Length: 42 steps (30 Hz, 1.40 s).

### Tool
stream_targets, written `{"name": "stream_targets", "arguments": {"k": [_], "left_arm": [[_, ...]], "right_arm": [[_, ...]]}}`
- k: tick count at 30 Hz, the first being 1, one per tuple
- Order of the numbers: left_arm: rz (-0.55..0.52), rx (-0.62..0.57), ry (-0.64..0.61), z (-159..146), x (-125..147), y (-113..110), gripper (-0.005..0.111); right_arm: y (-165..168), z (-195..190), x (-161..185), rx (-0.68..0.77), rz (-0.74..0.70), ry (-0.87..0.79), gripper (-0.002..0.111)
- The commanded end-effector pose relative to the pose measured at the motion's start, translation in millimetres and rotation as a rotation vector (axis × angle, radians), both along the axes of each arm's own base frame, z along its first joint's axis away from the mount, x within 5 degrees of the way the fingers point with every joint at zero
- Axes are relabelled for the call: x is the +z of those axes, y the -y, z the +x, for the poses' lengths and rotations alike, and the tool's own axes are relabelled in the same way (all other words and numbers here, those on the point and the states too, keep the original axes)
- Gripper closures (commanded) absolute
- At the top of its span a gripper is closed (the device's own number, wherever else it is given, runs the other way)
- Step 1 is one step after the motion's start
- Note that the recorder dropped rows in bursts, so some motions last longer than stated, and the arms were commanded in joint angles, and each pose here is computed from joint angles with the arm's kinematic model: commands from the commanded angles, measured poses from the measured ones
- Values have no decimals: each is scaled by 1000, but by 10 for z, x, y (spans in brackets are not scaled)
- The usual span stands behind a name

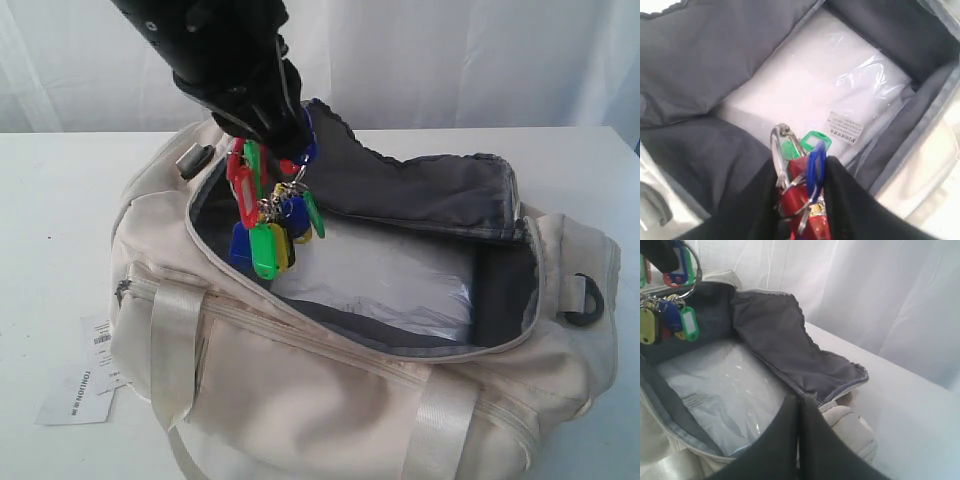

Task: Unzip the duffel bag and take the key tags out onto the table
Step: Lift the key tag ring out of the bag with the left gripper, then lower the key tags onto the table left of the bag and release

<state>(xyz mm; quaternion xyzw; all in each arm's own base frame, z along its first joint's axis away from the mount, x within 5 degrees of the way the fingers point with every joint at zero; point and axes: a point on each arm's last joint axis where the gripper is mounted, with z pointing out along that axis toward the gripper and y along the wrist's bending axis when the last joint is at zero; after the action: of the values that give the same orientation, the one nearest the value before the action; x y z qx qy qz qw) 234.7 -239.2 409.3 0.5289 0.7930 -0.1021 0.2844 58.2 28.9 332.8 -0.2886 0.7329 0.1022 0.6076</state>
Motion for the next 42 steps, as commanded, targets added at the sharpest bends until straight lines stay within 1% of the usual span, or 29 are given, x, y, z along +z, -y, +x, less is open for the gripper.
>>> {"name": "stream_targets", "arguments": {"k": [1,2,4,6,10,15,17,22,25,27,32,34,36,39,42], "left_arm": [[47,8,13,-228,217,-269,107],[63,8,8,-307,276,-355,107],[89,12,3,-379,320,-443,107],[101,36,31,-434,392,-543,107],[98,104,67,-470,469,-650,107],[83,118,106,-548,564,-753,107],[83,144,125,-564,598,-803,107],[126,234,164,-603,573,-970,107],[174,241,152,-659,439,-1053,107],[213,266,145,-690,330,-1122,107],[370,398,167,-683,0,-1321,107],[431,422,165,-681,-144,-1367,107],[494,414,153,-672,-314,-1386,107],[527,393,202,-608,-538,-1377,107],[511,481,260,-502,-737,-1445,107]], "right_arm": [[45,-58,-42,15,33,74,108],[44,-67,-68,23,42,92,108],[39,-74,-103,33,52,108,108],[46,-87,-138,40,58,129,108],[71,-111,-164,39,60,154,108],[68,-117,-204,47,66,167,108],[56,-111,-229,53,65,168,108],[40,-106,-250,61,69,176,108],[39,-107,-248,63,71,178,108],[38,-107,-248,63,72,179,108],[37,-108,-243,65,74,183,108],[37,-108,-243,65,74,183,108],[37,-108,-243,65,74,183,108],[38,-107,-247,64,72,180,108],[39,-106,-250,62,70,177,108]]}}
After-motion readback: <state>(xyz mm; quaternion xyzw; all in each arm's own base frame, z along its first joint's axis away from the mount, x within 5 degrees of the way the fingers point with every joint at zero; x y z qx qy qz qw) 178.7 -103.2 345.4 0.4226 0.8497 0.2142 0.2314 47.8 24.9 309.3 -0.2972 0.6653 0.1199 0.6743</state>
